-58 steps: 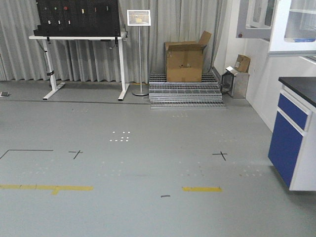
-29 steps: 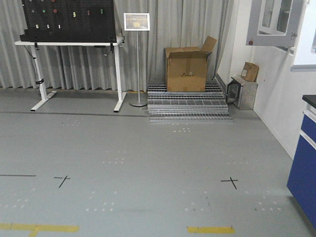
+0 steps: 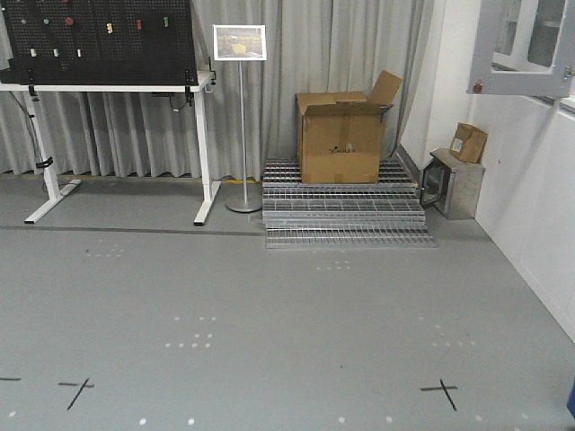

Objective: Sort red and green spoons into left cabinet
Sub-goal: 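Drive the base toward the open white cabinet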

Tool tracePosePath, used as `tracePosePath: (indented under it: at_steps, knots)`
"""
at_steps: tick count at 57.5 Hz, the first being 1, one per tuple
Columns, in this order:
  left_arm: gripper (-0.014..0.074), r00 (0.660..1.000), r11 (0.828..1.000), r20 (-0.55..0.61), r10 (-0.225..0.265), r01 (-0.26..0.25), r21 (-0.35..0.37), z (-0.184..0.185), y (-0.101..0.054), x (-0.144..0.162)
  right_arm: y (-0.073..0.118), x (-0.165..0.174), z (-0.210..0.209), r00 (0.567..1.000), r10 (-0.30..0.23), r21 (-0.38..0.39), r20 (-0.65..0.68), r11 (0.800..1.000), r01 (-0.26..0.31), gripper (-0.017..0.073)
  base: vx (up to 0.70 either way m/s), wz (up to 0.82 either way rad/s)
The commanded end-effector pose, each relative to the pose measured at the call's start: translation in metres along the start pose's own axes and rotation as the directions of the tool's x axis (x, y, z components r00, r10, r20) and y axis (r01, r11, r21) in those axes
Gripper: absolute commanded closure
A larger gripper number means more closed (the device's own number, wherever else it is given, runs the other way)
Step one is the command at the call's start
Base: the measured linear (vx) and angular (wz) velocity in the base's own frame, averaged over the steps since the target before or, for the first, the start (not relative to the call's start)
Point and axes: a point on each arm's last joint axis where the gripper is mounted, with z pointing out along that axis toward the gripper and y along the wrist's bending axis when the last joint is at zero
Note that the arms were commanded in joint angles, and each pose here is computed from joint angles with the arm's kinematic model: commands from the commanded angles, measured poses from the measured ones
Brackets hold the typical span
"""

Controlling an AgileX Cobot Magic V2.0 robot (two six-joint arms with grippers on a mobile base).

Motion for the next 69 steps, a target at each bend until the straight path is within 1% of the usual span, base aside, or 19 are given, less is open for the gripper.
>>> tracePosePath:
  at_steps: [1, 36, 69]
  knots:
    - [0.0594, 0.999, 0.999, 0.040, -0.021, 0.022, -0.027, -0.0006, 0.0026, -0.0105, -0.0033, -0.0149, -0.0023, 0.995, -0.004, 0.031, 0.098, 1.000, 0.001, 0.0564, 0.63, 0.00]
    - [0.0594, 0.999, 0.999, 0.040, -0.021, 0.022, -0.027, -0.0006, 0.0026, -0.0105, -0.0033, -0.0149, -0.0023, 0.995, -0.004, 0.031, 0.098, 1.000, 0.001, 0.0564, 0.62, 0.00]
    - [0.0594, 0.999, 0.999, 0.040, -0.021, 0.022, -0.027, -0.0006, 0.0026, -0.0105, -0.0033, -0.0149, -0.0023, 0.995, -0.004, 0.031, 0.098, 1.000, 0.001, 0.0564, 0.57, -0.08]
